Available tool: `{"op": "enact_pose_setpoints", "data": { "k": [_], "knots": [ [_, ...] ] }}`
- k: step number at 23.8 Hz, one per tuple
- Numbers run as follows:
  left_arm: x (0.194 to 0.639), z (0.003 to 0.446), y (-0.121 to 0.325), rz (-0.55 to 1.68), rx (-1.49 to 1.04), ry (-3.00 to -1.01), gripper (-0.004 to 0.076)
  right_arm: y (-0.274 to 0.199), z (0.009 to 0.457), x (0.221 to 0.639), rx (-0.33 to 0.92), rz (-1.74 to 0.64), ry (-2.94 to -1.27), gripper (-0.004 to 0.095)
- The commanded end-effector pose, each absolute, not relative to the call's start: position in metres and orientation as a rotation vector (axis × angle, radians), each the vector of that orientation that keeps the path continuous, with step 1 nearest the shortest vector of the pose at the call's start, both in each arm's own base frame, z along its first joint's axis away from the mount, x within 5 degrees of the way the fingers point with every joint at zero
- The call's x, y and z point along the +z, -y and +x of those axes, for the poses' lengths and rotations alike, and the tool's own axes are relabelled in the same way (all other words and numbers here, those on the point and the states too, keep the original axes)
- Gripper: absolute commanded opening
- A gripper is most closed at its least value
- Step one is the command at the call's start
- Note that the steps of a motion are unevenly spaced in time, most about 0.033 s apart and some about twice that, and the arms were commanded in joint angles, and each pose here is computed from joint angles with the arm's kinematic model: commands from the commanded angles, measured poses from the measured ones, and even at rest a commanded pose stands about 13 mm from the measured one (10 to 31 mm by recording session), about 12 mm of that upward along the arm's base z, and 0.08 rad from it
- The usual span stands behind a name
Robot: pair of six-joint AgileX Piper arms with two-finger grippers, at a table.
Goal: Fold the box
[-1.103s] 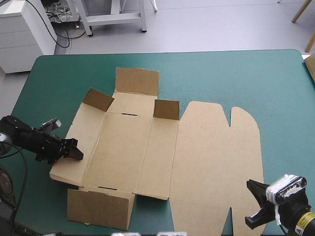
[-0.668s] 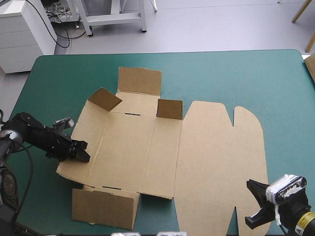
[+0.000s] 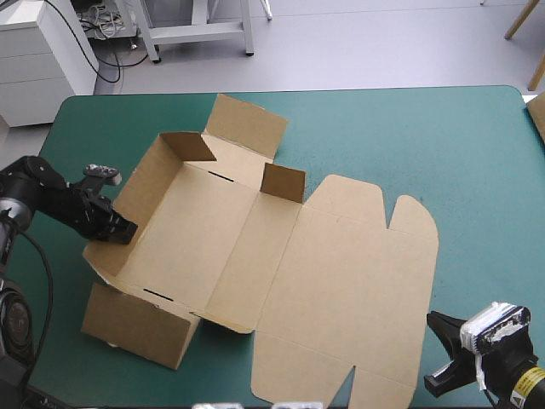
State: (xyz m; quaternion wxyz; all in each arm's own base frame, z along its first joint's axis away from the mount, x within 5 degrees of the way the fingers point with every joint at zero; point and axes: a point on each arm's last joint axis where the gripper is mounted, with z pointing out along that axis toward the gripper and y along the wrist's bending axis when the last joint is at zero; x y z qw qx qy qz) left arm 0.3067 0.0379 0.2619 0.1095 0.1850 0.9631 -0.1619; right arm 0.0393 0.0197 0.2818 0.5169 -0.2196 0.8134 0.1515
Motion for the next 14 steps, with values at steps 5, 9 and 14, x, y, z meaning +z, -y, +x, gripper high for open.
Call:
{"op": "enact_pose_setpoints", "data": {
  "k": [5, 9, 14],
  "knots": [
    [0.322, 0.353, -0.002, 0.981, 0.089, -2.621, -0.0008, -0.021, 0.041, 0.295, 0.377, -0.513, -1.867, -0.0021],
    [0.319, 0.375, 0.046, 1.215, 0.3, -2.461, -0.0008, -0.021, 0.041, 0.295, 0.378, -0.512, -1.868, -0.0021],
    [0.325, 0.379, 0.101, 1.369, 0.416, -2.199, -0.0008, -0.021, 0.041, 0.295, 0.384, -0.51, -1.869, -0.0021]
  ]
}}
